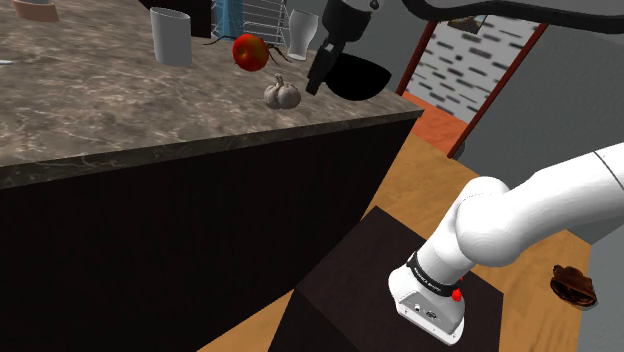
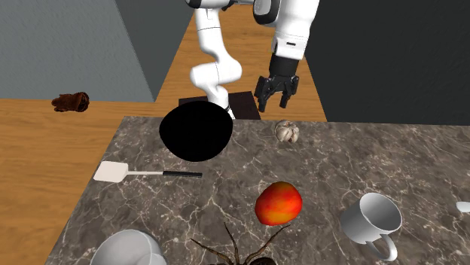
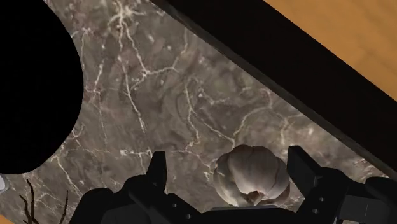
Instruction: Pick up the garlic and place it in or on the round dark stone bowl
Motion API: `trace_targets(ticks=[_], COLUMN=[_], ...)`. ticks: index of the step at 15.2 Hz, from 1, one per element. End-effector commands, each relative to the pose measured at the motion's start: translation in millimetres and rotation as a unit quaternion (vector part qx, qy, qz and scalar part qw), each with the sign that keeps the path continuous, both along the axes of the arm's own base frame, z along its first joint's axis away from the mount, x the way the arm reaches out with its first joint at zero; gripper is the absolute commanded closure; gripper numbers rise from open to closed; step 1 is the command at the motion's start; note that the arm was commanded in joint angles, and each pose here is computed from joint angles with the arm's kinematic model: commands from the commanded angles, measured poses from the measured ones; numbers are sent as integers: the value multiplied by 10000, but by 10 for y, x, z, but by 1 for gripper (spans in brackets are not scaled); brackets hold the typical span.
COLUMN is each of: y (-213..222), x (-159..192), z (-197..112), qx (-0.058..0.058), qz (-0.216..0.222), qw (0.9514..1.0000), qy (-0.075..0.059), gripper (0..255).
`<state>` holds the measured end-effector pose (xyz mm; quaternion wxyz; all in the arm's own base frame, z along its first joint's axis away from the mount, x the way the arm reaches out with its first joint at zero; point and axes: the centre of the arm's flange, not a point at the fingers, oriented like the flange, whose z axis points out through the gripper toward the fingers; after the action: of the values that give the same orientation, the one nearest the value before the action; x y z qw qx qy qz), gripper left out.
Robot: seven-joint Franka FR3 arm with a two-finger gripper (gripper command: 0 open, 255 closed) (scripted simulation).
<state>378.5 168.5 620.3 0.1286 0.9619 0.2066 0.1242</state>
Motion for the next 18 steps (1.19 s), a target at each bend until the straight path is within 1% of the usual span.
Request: trace_targets(ticks=[1,2,3,10,18], y=[266,401,418,330,330], x=[61,79,82,213,213], z=[-72,-111,-116,-483,-482], qx=[-179,-269,-280,-280,-280], qz=[285,421,439,439,439], qw=[9994,9987,9986,9986,9986], qy=[-68,-100,-104,-104,-104], gripper=[0,0,0,0,0])
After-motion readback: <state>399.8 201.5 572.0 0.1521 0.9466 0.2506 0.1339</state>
